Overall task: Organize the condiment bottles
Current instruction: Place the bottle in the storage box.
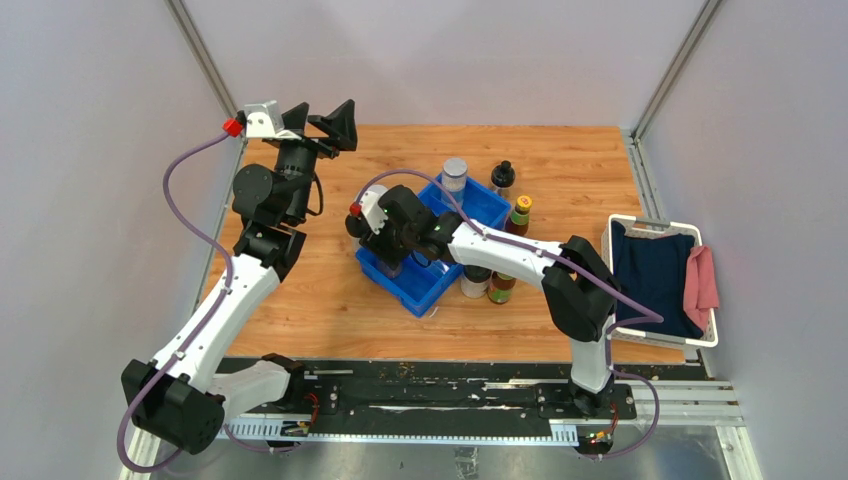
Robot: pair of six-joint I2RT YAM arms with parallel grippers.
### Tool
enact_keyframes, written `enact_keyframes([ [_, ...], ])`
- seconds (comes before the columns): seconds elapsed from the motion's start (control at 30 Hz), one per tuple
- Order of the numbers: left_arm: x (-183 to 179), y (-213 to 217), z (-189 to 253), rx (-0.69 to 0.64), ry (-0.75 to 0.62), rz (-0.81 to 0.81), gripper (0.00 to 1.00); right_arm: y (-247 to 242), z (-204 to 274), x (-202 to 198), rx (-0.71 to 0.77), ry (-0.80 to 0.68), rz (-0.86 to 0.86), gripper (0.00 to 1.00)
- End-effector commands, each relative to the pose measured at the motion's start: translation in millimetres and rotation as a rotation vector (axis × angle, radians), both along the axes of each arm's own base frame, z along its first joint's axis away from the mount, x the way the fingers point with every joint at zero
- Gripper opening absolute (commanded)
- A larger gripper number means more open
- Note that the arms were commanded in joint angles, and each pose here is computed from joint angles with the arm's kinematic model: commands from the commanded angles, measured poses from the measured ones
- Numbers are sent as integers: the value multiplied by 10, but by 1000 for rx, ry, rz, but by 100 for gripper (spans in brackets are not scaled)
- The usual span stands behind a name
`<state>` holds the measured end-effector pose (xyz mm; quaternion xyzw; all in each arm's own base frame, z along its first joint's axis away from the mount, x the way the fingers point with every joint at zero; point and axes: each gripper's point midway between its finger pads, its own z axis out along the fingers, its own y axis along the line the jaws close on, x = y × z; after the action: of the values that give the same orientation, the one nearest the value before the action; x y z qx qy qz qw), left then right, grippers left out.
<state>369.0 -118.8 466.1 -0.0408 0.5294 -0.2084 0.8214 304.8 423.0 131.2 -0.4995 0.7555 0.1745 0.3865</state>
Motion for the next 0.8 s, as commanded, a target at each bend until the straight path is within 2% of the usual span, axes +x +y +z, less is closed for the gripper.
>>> enact_keyframes([
  [0.0,-23,2,143,-7,-33,9,100,-126,-5,24,-24,9,-21,64],
  [0.23,-39,7,166,-7,-38,9,100,-106,98,34,-6,-2,-18,65],
  [0.77,-168,43,380,-28,-84,1,100,-63,684,-58,106,-34,8,65],
])
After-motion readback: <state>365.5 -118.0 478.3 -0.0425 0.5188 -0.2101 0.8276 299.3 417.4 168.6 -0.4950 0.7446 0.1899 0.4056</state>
